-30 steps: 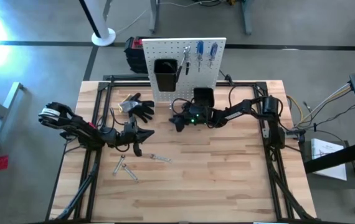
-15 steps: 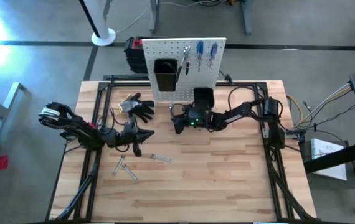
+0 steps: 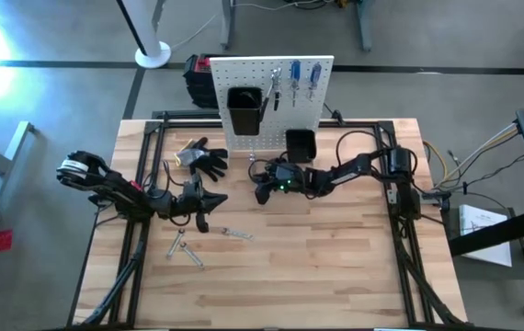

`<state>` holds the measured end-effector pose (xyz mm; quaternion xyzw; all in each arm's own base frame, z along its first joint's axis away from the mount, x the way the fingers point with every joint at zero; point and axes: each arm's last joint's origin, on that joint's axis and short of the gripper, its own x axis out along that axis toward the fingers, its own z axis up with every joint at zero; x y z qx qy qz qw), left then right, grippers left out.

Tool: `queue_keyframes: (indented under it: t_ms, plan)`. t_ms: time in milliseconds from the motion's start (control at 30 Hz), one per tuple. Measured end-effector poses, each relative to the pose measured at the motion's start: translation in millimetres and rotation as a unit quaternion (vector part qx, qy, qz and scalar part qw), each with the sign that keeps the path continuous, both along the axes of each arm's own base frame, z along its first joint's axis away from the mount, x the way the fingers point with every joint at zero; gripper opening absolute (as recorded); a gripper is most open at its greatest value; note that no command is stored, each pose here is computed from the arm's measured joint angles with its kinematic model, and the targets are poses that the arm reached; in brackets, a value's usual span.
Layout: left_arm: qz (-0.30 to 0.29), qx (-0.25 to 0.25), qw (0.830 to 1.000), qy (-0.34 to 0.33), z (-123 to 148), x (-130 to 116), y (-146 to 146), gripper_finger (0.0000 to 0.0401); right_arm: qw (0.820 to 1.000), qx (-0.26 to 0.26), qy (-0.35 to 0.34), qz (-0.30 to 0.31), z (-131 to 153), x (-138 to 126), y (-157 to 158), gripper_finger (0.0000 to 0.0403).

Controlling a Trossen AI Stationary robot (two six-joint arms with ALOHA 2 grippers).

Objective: Hang tools onto peg board
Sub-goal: Hang the wrench on the peg board

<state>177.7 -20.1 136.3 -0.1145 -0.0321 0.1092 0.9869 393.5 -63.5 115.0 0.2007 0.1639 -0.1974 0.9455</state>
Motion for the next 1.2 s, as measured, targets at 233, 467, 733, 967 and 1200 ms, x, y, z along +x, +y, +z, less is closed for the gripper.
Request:
queue_keyframes:
  t_ms: [233,467,733,967,1200]
  plan:
    - [0.000,0.001,1.000,0.006,-1,0,0,0.0000,0.999,-0.035,0.000,-0.005,14,10,-16,0.0002]
    - [0.000,0.003,1.000,0.014,-3,0,0,0.0000,0.997,-0.060,0.032,-0.020,16,11,-28,0.0001]
    - [0.000,0.002,1.000,0.017,-3,0,0,0.0000,0.995,-0.082,0.039,-0.028,17,10,-35,0.0000]
    - [0.000,0.002,1.000,0.018,-4,0,0,0.0000,0.995,-0.084,0.037,-0.047,18,7,-49,0.0000]
    - [0.000,0.002,1.000,0.018,-3,0,0,0.0000,0.996,-0.077,0.034,-0.027,17,9,-43,0.0000]
